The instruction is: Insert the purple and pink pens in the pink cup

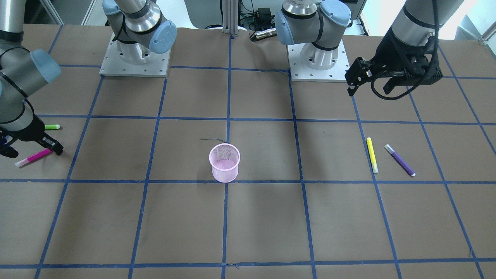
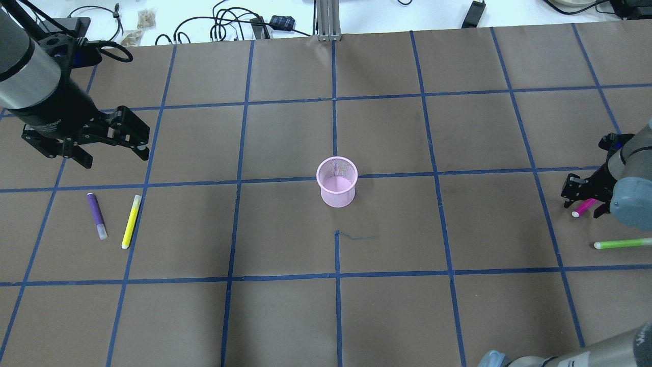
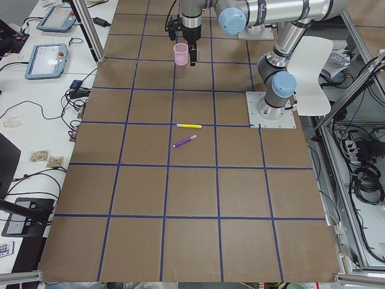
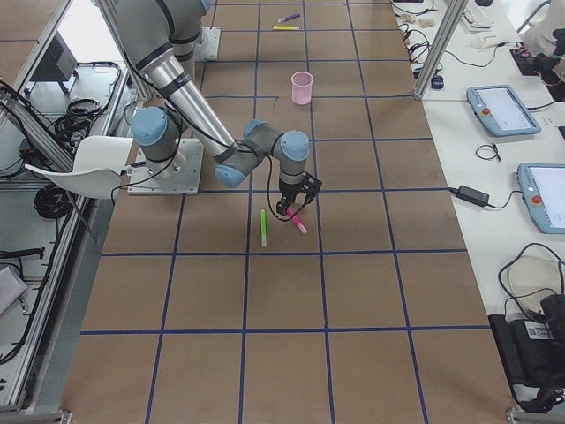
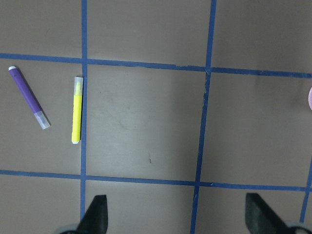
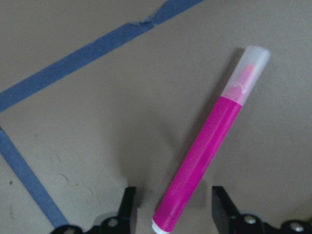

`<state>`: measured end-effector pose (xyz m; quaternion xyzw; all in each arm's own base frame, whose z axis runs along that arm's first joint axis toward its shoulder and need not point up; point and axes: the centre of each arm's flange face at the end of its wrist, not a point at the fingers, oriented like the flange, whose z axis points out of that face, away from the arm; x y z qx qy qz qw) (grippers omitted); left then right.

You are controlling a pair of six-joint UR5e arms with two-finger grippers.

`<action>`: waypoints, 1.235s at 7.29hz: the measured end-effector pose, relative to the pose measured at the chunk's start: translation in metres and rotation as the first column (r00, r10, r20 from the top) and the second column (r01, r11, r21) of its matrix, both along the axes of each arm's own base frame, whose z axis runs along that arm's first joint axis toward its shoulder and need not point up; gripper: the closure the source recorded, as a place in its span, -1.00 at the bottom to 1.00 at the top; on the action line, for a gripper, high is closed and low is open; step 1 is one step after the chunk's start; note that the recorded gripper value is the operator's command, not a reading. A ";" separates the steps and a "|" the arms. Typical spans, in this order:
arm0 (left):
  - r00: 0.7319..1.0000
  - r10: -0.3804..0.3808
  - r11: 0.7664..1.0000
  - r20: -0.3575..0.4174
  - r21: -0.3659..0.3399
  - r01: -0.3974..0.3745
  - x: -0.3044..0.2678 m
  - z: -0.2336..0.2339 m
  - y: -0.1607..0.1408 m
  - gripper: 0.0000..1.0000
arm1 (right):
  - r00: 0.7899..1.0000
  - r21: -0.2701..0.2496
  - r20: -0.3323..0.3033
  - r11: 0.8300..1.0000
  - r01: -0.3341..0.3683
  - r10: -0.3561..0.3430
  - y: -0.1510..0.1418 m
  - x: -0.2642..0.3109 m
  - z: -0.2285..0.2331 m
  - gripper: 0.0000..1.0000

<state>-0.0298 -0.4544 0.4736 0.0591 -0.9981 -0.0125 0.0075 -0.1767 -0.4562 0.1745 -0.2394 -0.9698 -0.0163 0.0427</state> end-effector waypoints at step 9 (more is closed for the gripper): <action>0.973 0.218 0.973 0.078 0.053 -0.223 0.119 -0.029 -0.010 -1.00 | 0.991 0.106 0.133 0.994 -0.018 0.004 -0.030 0.063 0.121 1.00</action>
